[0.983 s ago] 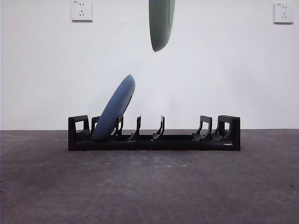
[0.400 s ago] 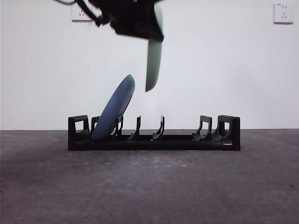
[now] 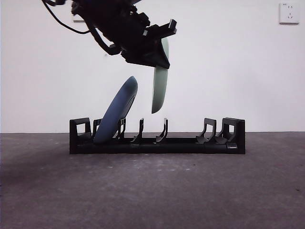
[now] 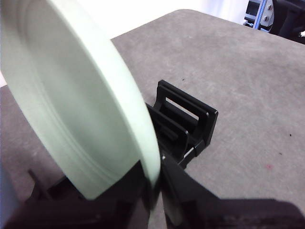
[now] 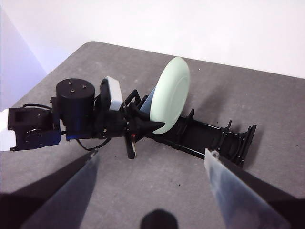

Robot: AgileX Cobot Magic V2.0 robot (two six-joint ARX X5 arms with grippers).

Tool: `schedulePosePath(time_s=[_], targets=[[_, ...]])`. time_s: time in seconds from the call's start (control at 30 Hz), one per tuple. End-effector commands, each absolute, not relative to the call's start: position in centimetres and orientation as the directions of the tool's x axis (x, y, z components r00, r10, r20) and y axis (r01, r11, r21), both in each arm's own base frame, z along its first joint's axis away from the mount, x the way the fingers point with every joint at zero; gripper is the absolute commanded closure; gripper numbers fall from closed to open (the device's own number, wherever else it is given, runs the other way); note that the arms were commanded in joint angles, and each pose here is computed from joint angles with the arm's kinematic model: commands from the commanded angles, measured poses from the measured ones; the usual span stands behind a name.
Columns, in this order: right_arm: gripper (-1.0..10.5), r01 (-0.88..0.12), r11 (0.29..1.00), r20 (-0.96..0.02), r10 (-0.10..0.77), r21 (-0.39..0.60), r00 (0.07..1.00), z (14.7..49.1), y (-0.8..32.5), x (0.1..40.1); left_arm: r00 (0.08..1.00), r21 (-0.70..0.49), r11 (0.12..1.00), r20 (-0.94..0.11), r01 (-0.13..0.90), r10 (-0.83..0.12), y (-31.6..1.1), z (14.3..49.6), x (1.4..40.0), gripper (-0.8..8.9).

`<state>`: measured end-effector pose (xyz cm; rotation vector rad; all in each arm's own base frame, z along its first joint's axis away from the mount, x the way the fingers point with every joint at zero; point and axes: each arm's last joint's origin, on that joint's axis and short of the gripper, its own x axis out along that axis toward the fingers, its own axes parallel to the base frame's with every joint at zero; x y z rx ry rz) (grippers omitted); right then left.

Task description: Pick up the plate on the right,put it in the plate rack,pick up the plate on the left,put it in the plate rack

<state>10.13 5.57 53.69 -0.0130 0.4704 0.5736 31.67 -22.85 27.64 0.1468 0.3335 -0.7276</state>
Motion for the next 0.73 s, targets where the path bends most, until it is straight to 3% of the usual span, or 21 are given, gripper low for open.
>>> schedulePosePath(time_s=[0.03, 0.43, 0.73], targets=[[5.7, -0.523, 0.844, -0.463, 0.515, 0.123, 0.722, 53.3, 5.7, 10.3, 0.706, 0.018, 0.744, -0.334, 0.668, -0.625, -23.2, 27.6, 32.4, 8.22], [5.7, -0.531, 0.841, -0.468, 0.513, 0.105, 0.72, 53.2, 5.8, 10.5, 0.694, 0.025, 0.774, -0.461, 0.633, -0.553, -24.0, 22.8, 34.2, 8.22], [5.7, -0.532, 0.84, -0.475, 0.511, 0.102, 0.716, 53.2, 5.9, 10.8, 0.692, 0.119, 0.771, -0.54, 0.626, -0.478, -23.9, 21.2, 34.3, 8.22]])
